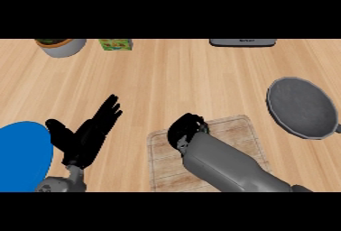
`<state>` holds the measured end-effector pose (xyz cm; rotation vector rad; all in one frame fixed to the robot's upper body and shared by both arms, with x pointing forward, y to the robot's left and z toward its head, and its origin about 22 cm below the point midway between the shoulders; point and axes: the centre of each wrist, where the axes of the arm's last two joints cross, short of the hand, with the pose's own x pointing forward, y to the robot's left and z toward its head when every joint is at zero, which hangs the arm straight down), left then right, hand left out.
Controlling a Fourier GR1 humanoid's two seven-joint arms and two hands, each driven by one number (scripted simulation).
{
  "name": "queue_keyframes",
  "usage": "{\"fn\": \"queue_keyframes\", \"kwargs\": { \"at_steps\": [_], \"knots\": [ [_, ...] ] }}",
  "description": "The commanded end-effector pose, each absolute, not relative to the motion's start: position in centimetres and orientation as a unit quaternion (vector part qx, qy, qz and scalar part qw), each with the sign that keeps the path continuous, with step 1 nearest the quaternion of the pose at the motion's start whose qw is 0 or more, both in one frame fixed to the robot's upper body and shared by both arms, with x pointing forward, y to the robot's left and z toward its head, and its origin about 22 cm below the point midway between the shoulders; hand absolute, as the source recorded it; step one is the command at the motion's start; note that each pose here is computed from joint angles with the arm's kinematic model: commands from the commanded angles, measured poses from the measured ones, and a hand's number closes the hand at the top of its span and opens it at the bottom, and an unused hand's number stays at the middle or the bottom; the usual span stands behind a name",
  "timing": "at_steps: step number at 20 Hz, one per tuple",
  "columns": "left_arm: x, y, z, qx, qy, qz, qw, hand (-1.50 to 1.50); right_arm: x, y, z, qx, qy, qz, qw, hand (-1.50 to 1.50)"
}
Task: Pick the eggplant from the cutting board and place it in the pan
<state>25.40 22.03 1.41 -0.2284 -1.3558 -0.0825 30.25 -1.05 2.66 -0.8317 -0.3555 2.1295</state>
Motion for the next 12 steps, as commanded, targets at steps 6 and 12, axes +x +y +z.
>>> {"fn": "queue_keyframes", "kwargs": {
  "at_steps": [6,12],
  "knots": [
    [25.7,23.0,1.4,-0.113,-0.624,-0.049,0.771,0.0,30.1,-1.2,0.0,-0.34,-0.174,0.862,0.332,1.5],
    [24.5,24.0,0.9,-0.091,-0.628,-0.016,0.773,0.0,28.2,-5.8,0.8,-0.352,-0.316,0.776,0.418,1.5]
  ]
}}
